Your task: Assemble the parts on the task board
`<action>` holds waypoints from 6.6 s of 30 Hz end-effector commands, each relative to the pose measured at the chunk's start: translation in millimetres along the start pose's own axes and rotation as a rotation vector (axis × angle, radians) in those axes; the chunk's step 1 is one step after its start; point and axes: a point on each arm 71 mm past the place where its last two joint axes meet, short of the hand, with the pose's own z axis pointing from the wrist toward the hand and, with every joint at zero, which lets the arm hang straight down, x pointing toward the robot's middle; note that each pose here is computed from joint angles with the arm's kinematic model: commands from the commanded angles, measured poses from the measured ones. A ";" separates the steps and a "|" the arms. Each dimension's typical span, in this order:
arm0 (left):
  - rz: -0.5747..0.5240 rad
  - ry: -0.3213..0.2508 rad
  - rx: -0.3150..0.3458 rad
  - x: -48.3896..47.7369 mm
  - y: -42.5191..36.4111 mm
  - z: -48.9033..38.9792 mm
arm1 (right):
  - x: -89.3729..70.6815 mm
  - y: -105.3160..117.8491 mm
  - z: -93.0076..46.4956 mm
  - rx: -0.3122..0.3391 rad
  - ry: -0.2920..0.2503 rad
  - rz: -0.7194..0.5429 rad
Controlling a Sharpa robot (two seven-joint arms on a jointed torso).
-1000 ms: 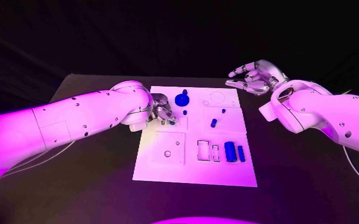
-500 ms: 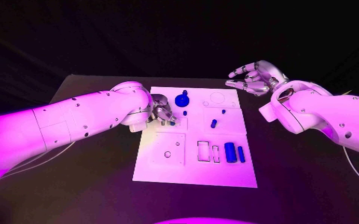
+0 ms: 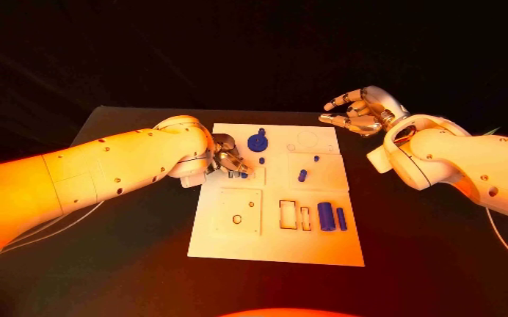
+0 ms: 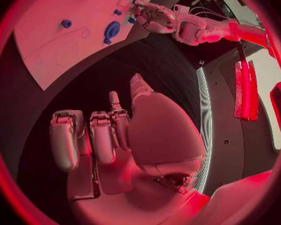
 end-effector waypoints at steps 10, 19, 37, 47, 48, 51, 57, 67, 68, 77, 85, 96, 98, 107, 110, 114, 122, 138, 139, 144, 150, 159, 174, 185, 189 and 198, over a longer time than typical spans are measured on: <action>-0.055 -0.014 0.041 -11.8 -2.8 -14.3 | -0.6 -1.3 0.8 -0.009 -0.006 -0.005; -0.101 -0.059 0.036 -33.8 5.3 -21.8 | -1.5 -2.7 1.3 -0.005 -0.008 -0.007; -0.072 -0.132 -0.034 -71.5 23.1 -14.5 | -2.3 -3.9 2.1 -0.001 -0.011 -0.008; -0.049 -0.121 -0.066 -76.1 26.6 -7.3 | -2.0 -3.6 2.1 -0.001 -0.010 -0.008; -0.047 -0.120 -0.068 -76.3 26.7 -6.5 | -2.0 -3.6 2.1 -0.002 -0.010 -0.008; -0.041 -0.115 -0.077 -76.2 26.7 -3.1 | -1.9 -3.6 2.1 -0.002 -0.009 -0.008; -0.034 -0.103 -0.086 -74.3 24.9 3.2 | -1.4 -3.3 2.3 -0.002 -0.008 -0.008; -0.027 -0.083 -0.097 -70.5 23.6 9.8 | -1.1 -3.0 2.5 -0.004 -0.007 -0.007; -0.026 -0.082 -0.098 -70.2 23.4 10.1 | -1.0 -2.9 2.5 -0.004 -0.007 -0.007; -0.025 -0.073 -0.106 -69.5 24.4 12.0 | -0.6 -2.4 2.8 -0.011 -0.003 -0.008; -0.027 -0.066 -0.109 -69.0 25.0 12.7 | -0.5 -2.5 3.0 -0.010 -0.003 -0.008; -0.014 -0.049 -0.108 -66.4 21.4 13.7 | -0.3 -2.6 3.1 -0.009 0.000 -0.008; -0.013 -0.049 -0.109 -66.3 21.2 14.0 | -0.4 -2.7 3.0 -0.008 0.001 -0.007; -0.014 -0.054 -0.112 -66.5 21.3 14.7 | -0.7 -3.0 2.8 -0.007 0.001 -0.007; -0.014 -0.052 -0.111 -66.0 20.5 15.1 | -0.8 -3.0 2.8 -0.007 0.000 -0.008; -0.016 -0.051 -0.110 -65.5 20.0 15.6 | -0.5 -2.9 3.1 -0.007 0.001 -0.008; -0.026 -0.050 -0.111 -65.4 21.3 16.1 | -0.3 -2.9 3.2 -0.008 0.002 -0.008; -0.086 -0.046 -0.101 -65.1 26.1 14.9 | -0.6 -3.6 3.0 -0.006 0.000 -0.006; -0.095 -0.044 -0.098 -64.9 26.5 14.2 | -0.6 -3.7 3.0 -0.006 0.000 -0.006; -0.152 -0.037 -0.060 -61.9 28.5 5.8 | -1.2 -4.5 2.8 -0.004 -0.001 -0.006; -0.199 -0.052 -0.004 -57.8 28.1 -6.6 | -2.1 -5.4 2.5 -0.002 -0.003 -0.007; -0.225 -0.095 0.082 -48.5 22.9 -24.3 | -2.8 -6.7 2.1 0.002 -0.004 -0.007; -0.159 -0.150 0.151 -16.6 24.9 -33.9 | -2.7 -8.5 1.3 0.007 -0.001 -0.007; -0.097 -0.155 0.148 -2.2 31.1 -27.0 | -2.8 -10.4 0.6 0.011 0.000 -0.008; -0.065 -0.153 0.146 -1.2 32.1 -25.1 | -2.8 -10.9 0.4 0.013 0.002 -0.008; -0.001 -0.145 0.138 0.0 31.5 -22.1 | -3.0 -11.6 0.0 0.016 0.003 -0.008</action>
